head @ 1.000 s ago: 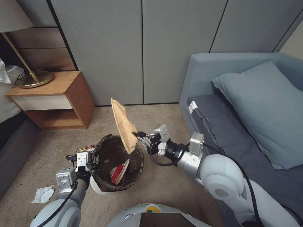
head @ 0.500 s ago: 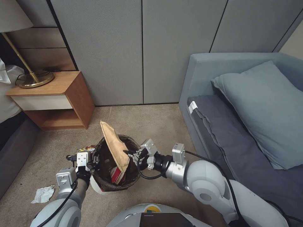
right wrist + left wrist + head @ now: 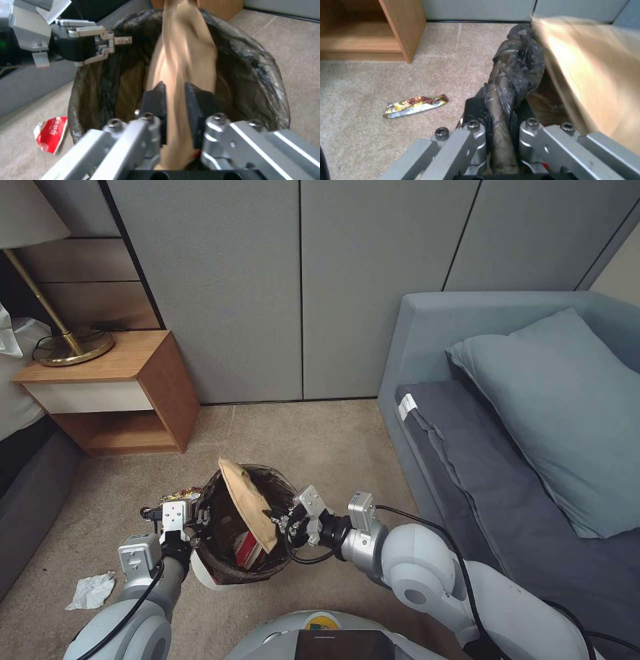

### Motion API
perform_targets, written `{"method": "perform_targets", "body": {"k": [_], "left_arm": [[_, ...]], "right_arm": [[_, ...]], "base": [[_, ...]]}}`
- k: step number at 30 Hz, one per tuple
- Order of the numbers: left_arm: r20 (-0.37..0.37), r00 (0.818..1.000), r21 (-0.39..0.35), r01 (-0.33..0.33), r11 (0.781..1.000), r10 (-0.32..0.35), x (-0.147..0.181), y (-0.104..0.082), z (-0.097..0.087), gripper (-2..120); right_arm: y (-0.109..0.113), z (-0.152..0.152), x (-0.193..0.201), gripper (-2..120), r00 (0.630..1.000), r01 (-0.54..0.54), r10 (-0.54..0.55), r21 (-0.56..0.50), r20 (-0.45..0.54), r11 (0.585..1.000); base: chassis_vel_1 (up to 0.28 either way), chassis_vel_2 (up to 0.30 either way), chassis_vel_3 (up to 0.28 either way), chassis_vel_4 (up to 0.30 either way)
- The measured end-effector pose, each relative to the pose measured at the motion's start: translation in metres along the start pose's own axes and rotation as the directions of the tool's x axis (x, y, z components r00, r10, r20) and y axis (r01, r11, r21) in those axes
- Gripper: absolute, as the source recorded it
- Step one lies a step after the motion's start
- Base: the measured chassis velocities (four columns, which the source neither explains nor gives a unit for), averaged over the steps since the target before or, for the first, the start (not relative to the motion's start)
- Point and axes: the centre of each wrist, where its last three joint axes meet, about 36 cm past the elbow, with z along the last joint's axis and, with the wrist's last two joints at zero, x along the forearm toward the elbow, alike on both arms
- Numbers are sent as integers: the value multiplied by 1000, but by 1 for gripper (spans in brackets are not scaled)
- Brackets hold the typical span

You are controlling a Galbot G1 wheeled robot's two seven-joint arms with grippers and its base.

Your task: Pick up the trash bin, then pick up the garbage from the floor and place it into the trash bin.

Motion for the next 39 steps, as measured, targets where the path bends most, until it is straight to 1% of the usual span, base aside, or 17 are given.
{"method": "perform_targets", "body": {"k": [1,3,5,8,9,12,16,17,19,20,22,29,34,36,37,38,39], "left_arm": [[0,1000,0,0,1000,0,0,0,0,7],[-1,1000,-1,-1,1000,1,0,0,0,7],[-1,1000,-1,-1,1000,1,0,1,0,7],[-1,1000,-1,-4,1000,4,0,0,0,7],[-1,1000,-1,-4,1000,4,0,0,0,7],[0,1000,-1,-6,1000,6,0,0,0,7],[0,1000,1,-15,1000,15,0,0,-1,7],[0,1000,1,-15,1000,15,0,0,-1,7],[1,1000,0,-16,1000,16,-1,0,-1,7],[1,1000,0,-16,1000,16,-1,0,-1,7],[3,1000,-1,-14,1000,14,-1,1,-2,7],[4,1000,-4,-13,1000,13,-1,2,-2,7],[5,1000,-8,-16,1000,16,-1,2,-3,7],[6,1000,-9,-18,1000,18,-1,2,-3,7],[6,1000,-9,-18,1000,18,-1,2,-3,7],[7,1000,-10,-19,1000,19,-2,2,-3,7],[10,1000,-10,-19,1000,20,-2,1,-4,7]], "right_arm": [[0,0,0,18,1000,0,0,0,0,1000],[0,2,-2,30,1000,-3,3,3,-4,1000],[0,2,-3,33,1000,-3,3,2,-5,1000],[-1,3,-5,49,1000,-6,6,2,-8,1000],[-1,3,-5,49,1000,-6,6,2,-8,1000],[-1,3,-6,59,1000,-10,10,2,-9,1000],[-6,1,-3,78,1000,-30,30,-1,3,1000],[-6,1,-3,78,1000,-30,30,-1,3,1000],[-10,-6,4,89,998,-56,56,-5,35,998],[-10,-6,4,89,998,-56,56,-5,35,998],[-10,-10,13,98,994,-81,82,-19,74,997],[-4,-13,38,100,975,-149,158,-69,156,986],[0,-13,60,100,949,-217,233,-94,214,972],[-5,-14,70,100,907,-304,316,-88,277,949],[-5,-14,70,100,907,-304,316,-88,277,949],[-9,-14,72,100,886,-342,346,-70,309,937],[-18,-10,74,100,842,-409,392,-36,371,912]], "base": [[0,0,0,0],[0,0,0,0],[0,0,0,0],[0,0,0,0],[0,0,0,0],[0,0,0,0],[0,0,0,0],[0,0,0,0],[0,0,0,0],[0,0,0,0],[0,0,0,0],[0,0,0,0],[0,0,0,0],[0,0,0,0],[0,0,0,0],[0,0,0,0],[0,0,0,0]]}}
